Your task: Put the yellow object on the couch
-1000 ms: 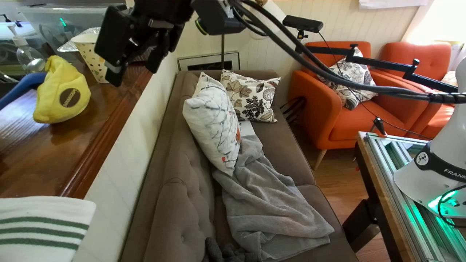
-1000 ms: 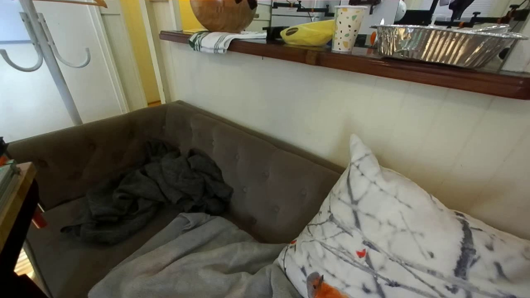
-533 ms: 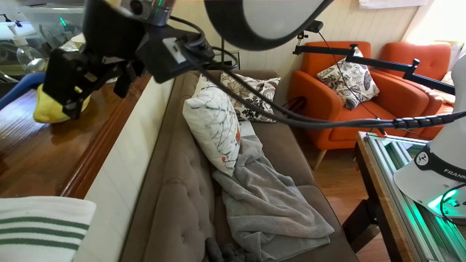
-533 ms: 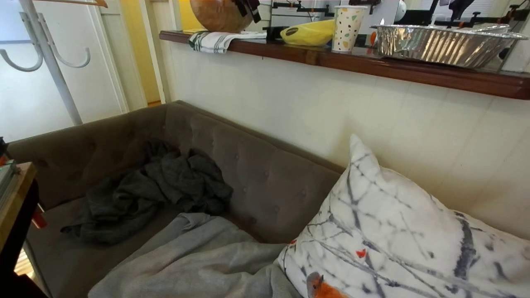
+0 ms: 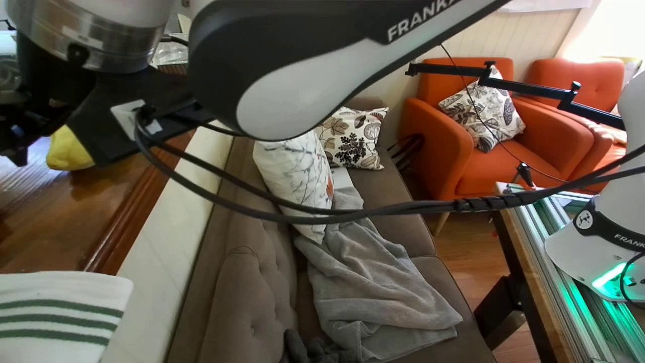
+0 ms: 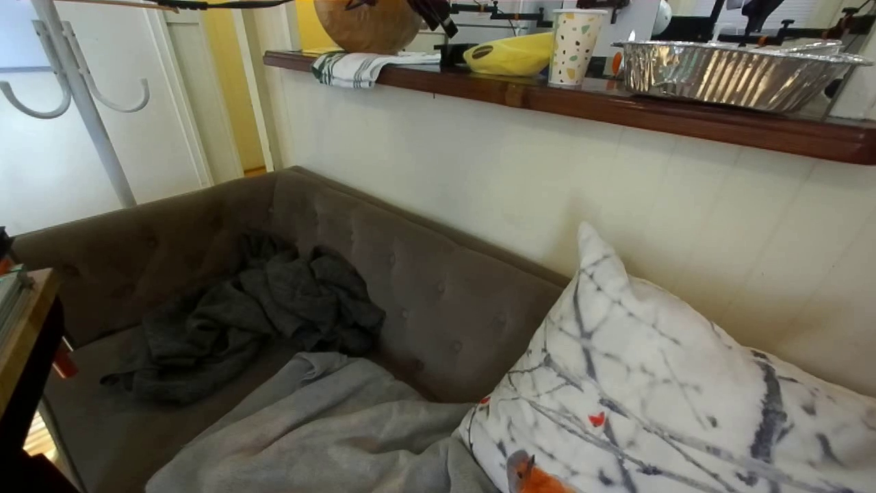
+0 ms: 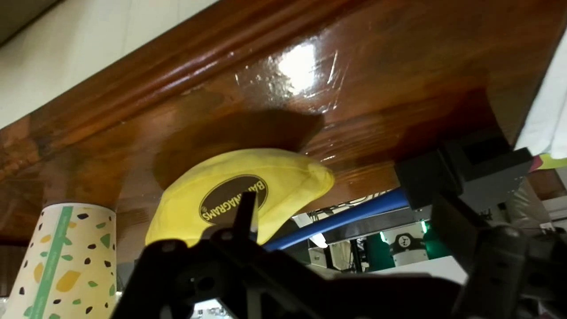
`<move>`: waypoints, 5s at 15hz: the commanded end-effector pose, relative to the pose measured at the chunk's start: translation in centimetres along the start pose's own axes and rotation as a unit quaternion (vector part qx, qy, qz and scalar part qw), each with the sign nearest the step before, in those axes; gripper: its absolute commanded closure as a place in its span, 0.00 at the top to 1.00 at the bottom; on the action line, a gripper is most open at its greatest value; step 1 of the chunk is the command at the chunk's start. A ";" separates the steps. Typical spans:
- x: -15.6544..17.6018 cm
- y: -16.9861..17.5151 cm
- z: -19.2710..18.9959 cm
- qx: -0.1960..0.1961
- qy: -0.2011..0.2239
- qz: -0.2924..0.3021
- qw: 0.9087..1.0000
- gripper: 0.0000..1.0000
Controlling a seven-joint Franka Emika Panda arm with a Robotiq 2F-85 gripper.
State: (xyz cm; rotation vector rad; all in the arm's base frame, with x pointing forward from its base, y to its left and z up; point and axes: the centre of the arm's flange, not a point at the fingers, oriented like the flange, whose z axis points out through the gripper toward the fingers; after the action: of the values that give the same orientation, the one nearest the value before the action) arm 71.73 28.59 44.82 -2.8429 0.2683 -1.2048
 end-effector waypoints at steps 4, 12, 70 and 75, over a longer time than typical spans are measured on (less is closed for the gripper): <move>1.0 -1.0 4.5 -0.064 0.031 0.025 0.997 1.00; 0.2 -0.3 6.8 -0.088 0.046 0.061 0.993 1.00; -4.4 40.3 -10.4 -0.058 -0.295 -0.069 0.951 0.13; -4.4 39.0 -10.2 -0.053 -0.298 -0.077 0.950 0.13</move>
State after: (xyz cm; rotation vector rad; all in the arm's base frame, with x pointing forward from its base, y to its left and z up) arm 55.91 -8.77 44.66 -3.1922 0.0826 -0.2979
